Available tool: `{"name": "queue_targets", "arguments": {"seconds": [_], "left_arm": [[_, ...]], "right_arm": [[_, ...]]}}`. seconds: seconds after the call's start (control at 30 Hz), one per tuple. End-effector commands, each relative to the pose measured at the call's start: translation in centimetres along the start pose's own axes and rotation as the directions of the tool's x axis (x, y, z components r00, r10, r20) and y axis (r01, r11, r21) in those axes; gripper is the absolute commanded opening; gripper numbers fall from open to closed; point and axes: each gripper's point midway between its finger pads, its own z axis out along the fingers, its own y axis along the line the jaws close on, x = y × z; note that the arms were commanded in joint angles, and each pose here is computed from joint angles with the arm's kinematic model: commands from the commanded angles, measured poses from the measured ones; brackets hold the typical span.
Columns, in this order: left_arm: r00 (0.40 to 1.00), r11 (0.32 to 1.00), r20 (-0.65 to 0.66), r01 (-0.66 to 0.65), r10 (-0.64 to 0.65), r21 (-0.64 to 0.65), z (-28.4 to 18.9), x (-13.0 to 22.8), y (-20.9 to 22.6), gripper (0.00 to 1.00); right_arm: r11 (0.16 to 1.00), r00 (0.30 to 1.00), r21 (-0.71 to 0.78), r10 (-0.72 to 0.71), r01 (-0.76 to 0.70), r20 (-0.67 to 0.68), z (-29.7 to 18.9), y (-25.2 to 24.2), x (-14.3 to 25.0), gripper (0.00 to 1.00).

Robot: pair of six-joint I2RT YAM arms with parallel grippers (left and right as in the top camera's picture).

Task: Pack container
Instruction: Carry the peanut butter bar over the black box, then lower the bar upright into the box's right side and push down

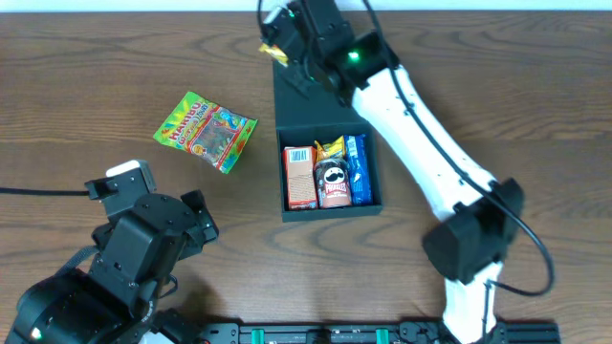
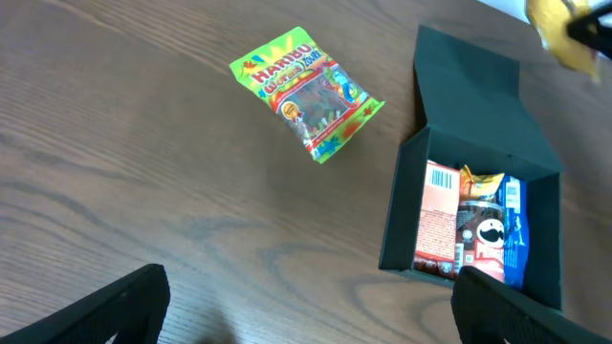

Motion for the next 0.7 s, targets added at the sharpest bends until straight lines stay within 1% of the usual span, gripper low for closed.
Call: {"name": "queue_targets", "arguments": {"seconds": [0.0, 0.1, 0.23, 0.37, 0.5, 0.57, 0.67], "left_arm": [[1.000, 1.000, 0.020, 0.003, -0.003, 0.004, -0.5, -0.6, 0.0, 0.95], [1.000, 1.000, 0.020, 0.003, -0.003, 0.004, -0.5, -0.6, 0.0, 0.95], [1.000, 1.000, 0.020, 0.003, -0.003, 0.004, -0.5, -0.6, 0.0, 0.95], [1.000, 1.000, 0.020, 0.003, -0.003, 0.004, -0.5, -0.6, 0.0, 0.95], [1.000, 1.000, 0.020, 0.003, -0.003, 0.004, -0.5, -0.6, 0.0, 0.95], [1.000, 1.000, 0.020, 0.003, -0.003, 0.004, -0.5, -0.6, 0.0, 0.95], [1.000, 1.000, 0.020, 0.003, -0.003, 0.004, -0.5, -0.6, 0.0, 0.95]], "right_arm": [[0.993, 0.993, 0.018, 0.115, -0.115, 0.011, -2.2, -0.4, 1.8, 0.08], [0.986, 0.986, 0.019, 0.163, -0.164, 0.026, -3.5, 0.6, 4.3, 0.09], [0.956, 0.956, 0.014, 0.294, -0.294, 0.000, -4.8, 2.0, 8.6, 0.09], [0.904, 0.903, 0.019, 0.427, -0.427, -0.040, -5.0, 3.3, 12.4, 0.08], [0.851, 0.849, 0.036, 0.525, -0.524, -0.054, -4.8, 4.2, 15.5, 0.09], [0.812, 0.810, 0.072, 0.583, -0.579, -0.059, -4.6, 4.3, 17.5, 0.08], [0.776, 0.776, 0.119, 0.628, -0.619, -0.059, -4.3, 4.4, 19.7, 0.09]]}}
